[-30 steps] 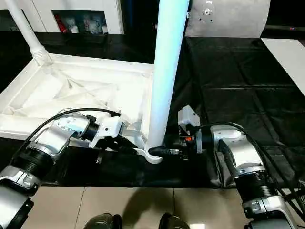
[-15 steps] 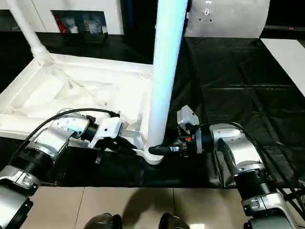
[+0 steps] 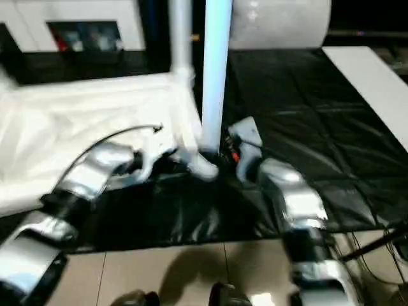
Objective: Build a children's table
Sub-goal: Rotate leg to tighten
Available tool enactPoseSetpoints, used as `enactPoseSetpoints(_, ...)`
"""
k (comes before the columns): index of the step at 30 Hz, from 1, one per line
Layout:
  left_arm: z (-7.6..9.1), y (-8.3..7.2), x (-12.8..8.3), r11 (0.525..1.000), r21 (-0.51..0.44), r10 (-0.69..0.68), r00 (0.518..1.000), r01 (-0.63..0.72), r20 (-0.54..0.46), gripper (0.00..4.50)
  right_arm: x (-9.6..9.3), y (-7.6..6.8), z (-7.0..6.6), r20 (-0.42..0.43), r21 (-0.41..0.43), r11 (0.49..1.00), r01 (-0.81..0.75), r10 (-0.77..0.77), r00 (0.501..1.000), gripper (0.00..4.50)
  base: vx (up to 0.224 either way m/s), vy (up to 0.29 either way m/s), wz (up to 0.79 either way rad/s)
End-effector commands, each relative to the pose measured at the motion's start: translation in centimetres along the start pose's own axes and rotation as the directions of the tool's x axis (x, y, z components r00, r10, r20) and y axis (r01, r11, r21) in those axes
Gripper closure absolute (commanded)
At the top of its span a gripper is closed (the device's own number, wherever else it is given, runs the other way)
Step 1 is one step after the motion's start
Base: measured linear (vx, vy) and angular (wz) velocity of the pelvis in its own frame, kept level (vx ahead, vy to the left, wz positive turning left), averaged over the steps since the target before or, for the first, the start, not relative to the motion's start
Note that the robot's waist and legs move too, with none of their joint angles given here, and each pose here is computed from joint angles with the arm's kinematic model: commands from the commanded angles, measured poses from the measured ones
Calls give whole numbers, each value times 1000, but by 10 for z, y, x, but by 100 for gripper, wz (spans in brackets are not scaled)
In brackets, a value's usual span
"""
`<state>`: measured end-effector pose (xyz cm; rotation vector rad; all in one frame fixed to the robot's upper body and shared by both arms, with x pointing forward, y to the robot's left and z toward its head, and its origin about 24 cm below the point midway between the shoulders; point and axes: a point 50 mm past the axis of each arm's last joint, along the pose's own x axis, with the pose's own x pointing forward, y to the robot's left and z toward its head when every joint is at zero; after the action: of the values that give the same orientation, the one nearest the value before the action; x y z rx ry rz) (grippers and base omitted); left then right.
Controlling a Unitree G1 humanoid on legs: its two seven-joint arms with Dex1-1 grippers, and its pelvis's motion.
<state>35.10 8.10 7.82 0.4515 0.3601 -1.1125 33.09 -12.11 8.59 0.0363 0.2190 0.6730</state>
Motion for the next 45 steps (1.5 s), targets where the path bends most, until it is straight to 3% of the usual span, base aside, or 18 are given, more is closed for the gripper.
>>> enactPoseSetpoints(1,9,-7,21,997,-36,74,997,-74,-1,450,26,29,-5,-26,68,998,15,-13,1000,249,0,0,0)
enactPoseSetpoints(4,14,-4,25,987,-66,145,989,-143,14,450,34,32,-3,-1,67,994,84,-85,996,249,0,0,0)
enactPoseSetpoints(5,16,-4,27,986,-70,154,988,-153,19,450,36,34,-2,25,81,993,86,-88,996,195,0,0,0)
enactPoseSetpoints(12,15,-6,21,994,-25,111,993,-110,40,450,29,26,2,108,82,990,115,-123,986,132,0,0,0)
enactPoseSetpoints(14,4,-6,13,998,24,51,999,-51,16,450,15,13,1,114,27,998,60,-63,992,122,0,0,0)
enactPoseSetpoints(17,1,-6,10,999,42,31,999,-31,10,450,10,9,0,110,2,999,39,-39,993,93,0,0,0)
enactPoseSetpoints(20,-9,-6,2,996,87,-27,1000,28,-13,450,-4,-4,-1,83,-91,996,-9,16,996,75,0,0,0)
enactPoseSetpoints(23,-12,-7,-4,990,118,-77,997,79,-22,450,-13,-11,-3,53,-133,990,-55,62,997,46,0,0,0)
enactPoseSetpoints(24,-14,-11,-9,974,163,-157,987,157,-11,450,-22,-18,-4,13,-173,977,-122,126,992,45,0,0,0)
enactPoseSetpoints(30,-21,-18,-20,923,230,-303,951,307,-53,450,-40,-18,-3,-55,-193,916,-353,349,935,41,0,0,0)
enactPoseSetpoints(32,-23,-19,-25,895,259,-355,932,363,-77,450,-49,-15,-3,-93,-190,857,-480,471,877,41,0,0,0)
enactPoseSetpoints(37,-23,-22,-30,849,290,-430,897,441,-105,450,-56,-15,-5,-156,-178,792,-584,564,811,41,0,0,0)
enactPoseSetpoints(38,-22,-23,-31,826,308,-458,880,473,-122,450,-57,-14,-6,-175,-159,765,-625,601,780,65,0,0,0)
enactPoseSetpoints(40,-22,-25,-32,800,331,-482,864,501,-145,450,-57,-12,-6,-187,-133,737,-662,638,747,65,0,0,0)
enactPoseSetpoints(45,-21,-28,-34,758,356,-521,836,546,-171,450,-54,-6,-7,-204,-108,699,-707,681,704,112,0,0,0)
